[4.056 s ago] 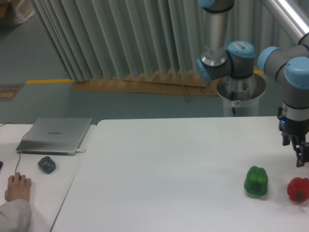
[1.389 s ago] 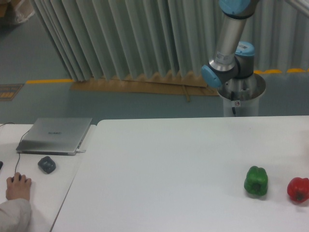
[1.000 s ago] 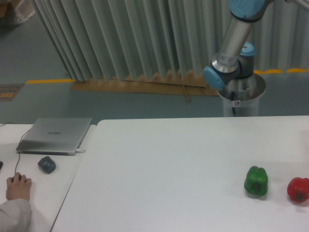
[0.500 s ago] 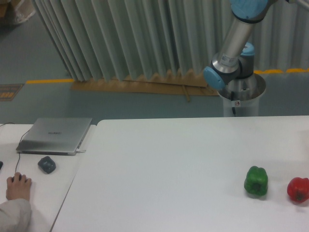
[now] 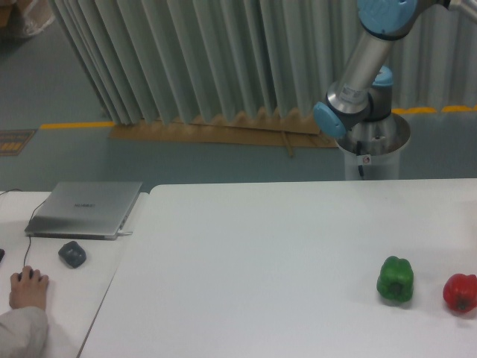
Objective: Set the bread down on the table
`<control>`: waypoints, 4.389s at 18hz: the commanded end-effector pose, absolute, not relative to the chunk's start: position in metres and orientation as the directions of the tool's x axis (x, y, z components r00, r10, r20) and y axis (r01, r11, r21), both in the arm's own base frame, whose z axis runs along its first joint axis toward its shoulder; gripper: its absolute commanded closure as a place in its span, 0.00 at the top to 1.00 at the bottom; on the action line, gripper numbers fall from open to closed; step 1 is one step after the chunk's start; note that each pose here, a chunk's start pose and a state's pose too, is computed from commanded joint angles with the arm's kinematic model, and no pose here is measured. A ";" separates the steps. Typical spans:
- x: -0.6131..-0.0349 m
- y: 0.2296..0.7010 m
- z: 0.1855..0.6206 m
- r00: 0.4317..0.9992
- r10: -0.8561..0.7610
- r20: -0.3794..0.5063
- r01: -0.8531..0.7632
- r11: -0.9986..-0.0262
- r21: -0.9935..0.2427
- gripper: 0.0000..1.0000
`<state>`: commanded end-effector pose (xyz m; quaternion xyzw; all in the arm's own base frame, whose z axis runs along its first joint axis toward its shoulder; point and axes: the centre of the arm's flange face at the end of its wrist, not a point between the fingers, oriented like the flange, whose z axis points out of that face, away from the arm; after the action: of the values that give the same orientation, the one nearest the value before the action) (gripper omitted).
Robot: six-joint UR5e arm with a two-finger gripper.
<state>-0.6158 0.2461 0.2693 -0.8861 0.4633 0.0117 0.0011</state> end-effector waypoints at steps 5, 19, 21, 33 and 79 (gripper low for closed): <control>-0.618 0.239 0.269 0.587 -0.810 -0.020 -0.810 -0.587 0.009 1.00; -0.599 0.276 0.305 0.663 -0.747 0.036 -0.746 -0.657 0.107 0.23; -0.594 0.280 0.309 0.668 -0.744 0.012 -0.743 -0.668 0.042 0.23; -0.573 0.284 0.348 0.679 -0.734 -0.003 -0.733 -0.677 -0.066 0.23; -0.414 0.425 0.322 0.811 -0.568 0.143 -0.571 -0.821 -0.024 0.26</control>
<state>-0.4143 0.4254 0.3219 -0.9514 0.2991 -0.0719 -0.0099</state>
